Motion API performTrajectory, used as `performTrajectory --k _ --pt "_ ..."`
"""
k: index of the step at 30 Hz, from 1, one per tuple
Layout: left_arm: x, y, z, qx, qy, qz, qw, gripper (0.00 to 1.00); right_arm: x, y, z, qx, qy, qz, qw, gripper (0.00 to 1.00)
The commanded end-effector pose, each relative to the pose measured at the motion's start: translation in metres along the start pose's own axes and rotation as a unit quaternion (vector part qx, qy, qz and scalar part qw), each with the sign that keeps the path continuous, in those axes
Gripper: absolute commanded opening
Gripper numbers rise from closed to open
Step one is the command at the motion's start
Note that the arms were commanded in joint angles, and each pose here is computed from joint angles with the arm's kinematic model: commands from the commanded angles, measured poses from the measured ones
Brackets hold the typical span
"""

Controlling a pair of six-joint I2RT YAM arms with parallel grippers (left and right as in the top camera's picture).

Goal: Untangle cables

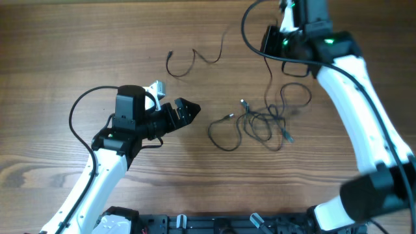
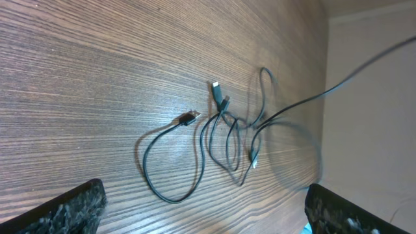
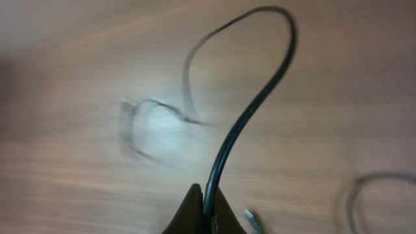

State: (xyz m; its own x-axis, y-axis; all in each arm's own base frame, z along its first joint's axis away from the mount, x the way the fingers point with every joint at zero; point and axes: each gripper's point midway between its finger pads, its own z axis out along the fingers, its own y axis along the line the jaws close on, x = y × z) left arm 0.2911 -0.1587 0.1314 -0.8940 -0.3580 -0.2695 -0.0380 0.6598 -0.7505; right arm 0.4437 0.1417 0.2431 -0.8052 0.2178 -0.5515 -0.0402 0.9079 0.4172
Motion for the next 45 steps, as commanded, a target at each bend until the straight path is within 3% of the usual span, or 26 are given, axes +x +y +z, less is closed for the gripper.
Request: performTrajectory --k 1,9,14,18,20,22,25,27,28,31,34,38,41,43,45 --pt "-0.003 0.000 0.000 -0.003 -0.005 0.011 1.000 1.00 -0.013 0.032 -0.032 -0.066 -0.029 -0.027 0.997 0.04" --pt "-0.003 0.000 0.000 -0.003 -0.005 0.011 1.000 1.00 -0.019 0.084 -0.042 -0.203 -0.060 -0.194 0.958 0.04" --pt "-0.003 0.000 0.000 -0.003 -0.005 0.011 1.000 1.00 -0.059 0.122 -0.067 -0.272 -0.168 -0.255 0.913 0.04" --pt "-0.003 0.000 0.000 -0.003 -0.005 0.011 1.000 1.00 -0.088 0.146 -0.096 -0.312 -0.245 -0.257 0.881 0.04" --pt "-0.003 0.000 0.000 -0.003 -0.005 0.011 1.000 1.00 -0.088 0.146 -0.094 -0.313 -0.243 -0.253 0.883 0.04" --pt "-0.003 0.000 0.000 -0.003 -0.005 0.011 1.000 1.00 -0.082 0.129 -0.070 -0.274 -0.210 -0.222 0.912 0.04" --pt "-0.003 0.000 0.000 -0.003 -0.005 0.011 1.000 1.00 -0.058 0.068 -0.015 -0.134 -0.119 -0.068 0.981 0.04" --pt "-0.003 0.000 0.000 -0.003 -0.005 0.011 1.000 1.00 -0.025 0.020 0.006 -0.027 -0.049 0.087 0.995 0.04" --pt "-0.003 0.000 0.000 -0.003 -0.005 0.011 1.000 1.00 -0.012 0.014 0.007 -0.015 -0.024 0.102 0.994 0.04" --pt "-0.003 0.000 0.000 -0.003 -0.005 0.011 1.000 1.00 0.004 0.030 0.000 -0.059 0.015 0.040 0.997 0.04" --pt "-0.003 0.000 0.000 -0.003 -0.005 0.011 1.000 1.00 -0.001 0.047 -0.023 -0.094 0.004 0.032 0.995 0.04" --pt "-0.003 0.000 0.000 -0.003 -0.005 0.011 1.000 1.00 -0.032 0.089 -0.084 -0.189 -0.078 -0.014 0.979 0.04" --pt "-0.003 0.000 0.000 -0.003 -0.005 0.011 1.000 1.00 -0.048 0.131 -0.130 -0.275 -0.150 -0.128 0.941 0.05" --pt "-0.003 0.000 0.000 -0.003 -0.005 0.011 1.000 1.00 -0.051 0.146 -0.142 -0.299 -0.177 -0.171 0.922 0.04" --pt "-0.003 0.000 0.000 -0.003 -0.005 0.011 1.000 1.00 -0.056 0.144 -0.136 -0.284 -0.187 -0.171 0.925 0.04"
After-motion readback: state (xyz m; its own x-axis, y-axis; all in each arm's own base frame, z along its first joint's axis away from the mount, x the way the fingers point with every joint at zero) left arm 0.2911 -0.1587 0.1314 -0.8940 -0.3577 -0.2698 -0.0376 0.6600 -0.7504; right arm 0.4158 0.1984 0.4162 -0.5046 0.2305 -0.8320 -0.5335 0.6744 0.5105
